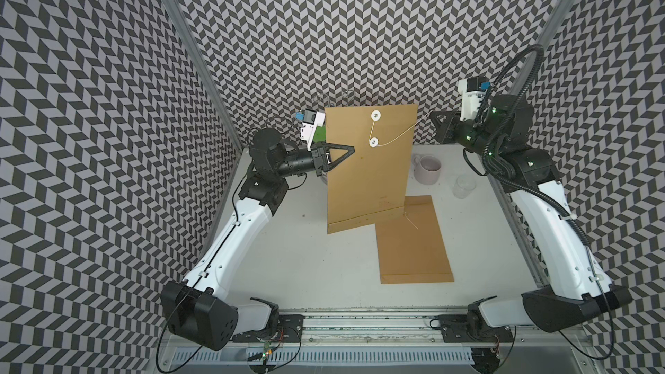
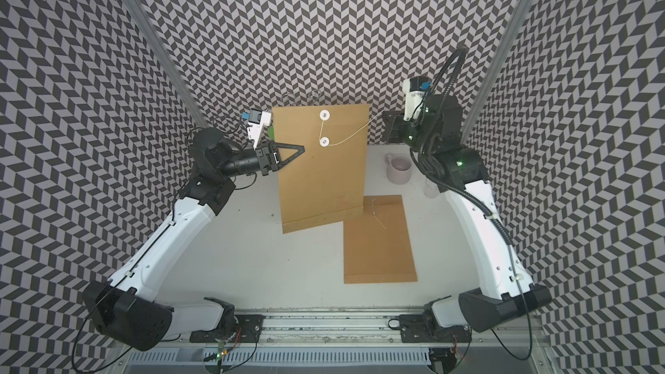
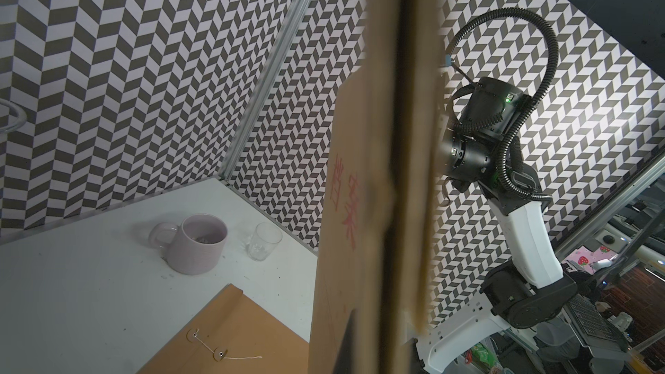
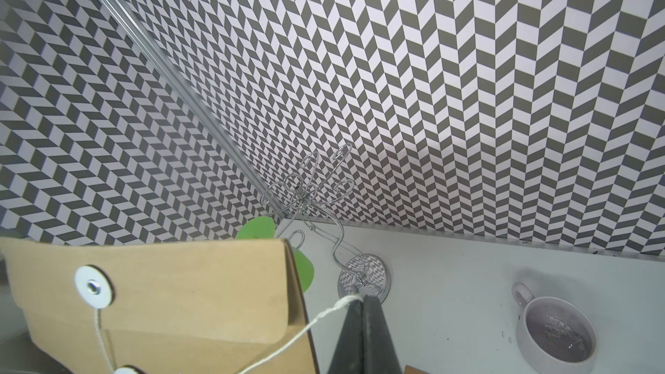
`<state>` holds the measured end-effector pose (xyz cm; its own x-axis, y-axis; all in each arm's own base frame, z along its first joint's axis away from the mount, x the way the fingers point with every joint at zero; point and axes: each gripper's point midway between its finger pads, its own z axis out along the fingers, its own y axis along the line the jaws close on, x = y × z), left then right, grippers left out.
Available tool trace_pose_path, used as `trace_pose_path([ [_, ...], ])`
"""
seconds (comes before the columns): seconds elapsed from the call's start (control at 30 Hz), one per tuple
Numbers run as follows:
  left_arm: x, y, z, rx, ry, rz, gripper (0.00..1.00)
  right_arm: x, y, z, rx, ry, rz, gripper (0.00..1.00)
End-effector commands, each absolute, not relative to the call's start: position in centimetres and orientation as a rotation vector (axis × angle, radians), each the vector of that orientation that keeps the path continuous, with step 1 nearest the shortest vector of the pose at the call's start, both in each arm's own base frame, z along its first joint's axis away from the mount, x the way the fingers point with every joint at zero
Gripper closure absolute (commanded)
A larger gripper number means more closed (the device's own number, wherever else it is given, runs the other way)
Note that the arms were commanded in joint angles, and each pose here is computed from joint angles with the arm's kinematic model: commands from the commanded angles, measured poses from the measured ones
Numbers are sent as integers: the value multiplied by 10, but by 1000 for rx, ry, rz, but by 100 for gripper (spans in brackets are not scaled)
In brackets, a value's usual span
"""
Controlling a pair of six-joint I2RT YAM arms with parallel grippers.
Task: Close the mouth of the file bag
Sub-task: Close the file bag.
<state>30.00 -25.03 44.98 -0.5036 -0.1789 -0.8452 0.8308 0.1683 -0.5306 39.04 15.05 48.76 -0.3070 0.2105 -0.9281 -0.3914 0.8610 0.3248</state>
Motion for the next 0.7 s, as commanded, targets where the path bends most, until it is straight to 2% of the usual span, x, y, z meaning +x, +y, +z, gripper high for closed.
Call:
trace_pose_path([
  [0.0,292,-253,451,681,1553,-1476,100,396,150,495,-137,1759,566,100],
  [0.67,290,-254,449,686,1562,-1471,100,392,175,511,-190,1736,594,100],
])
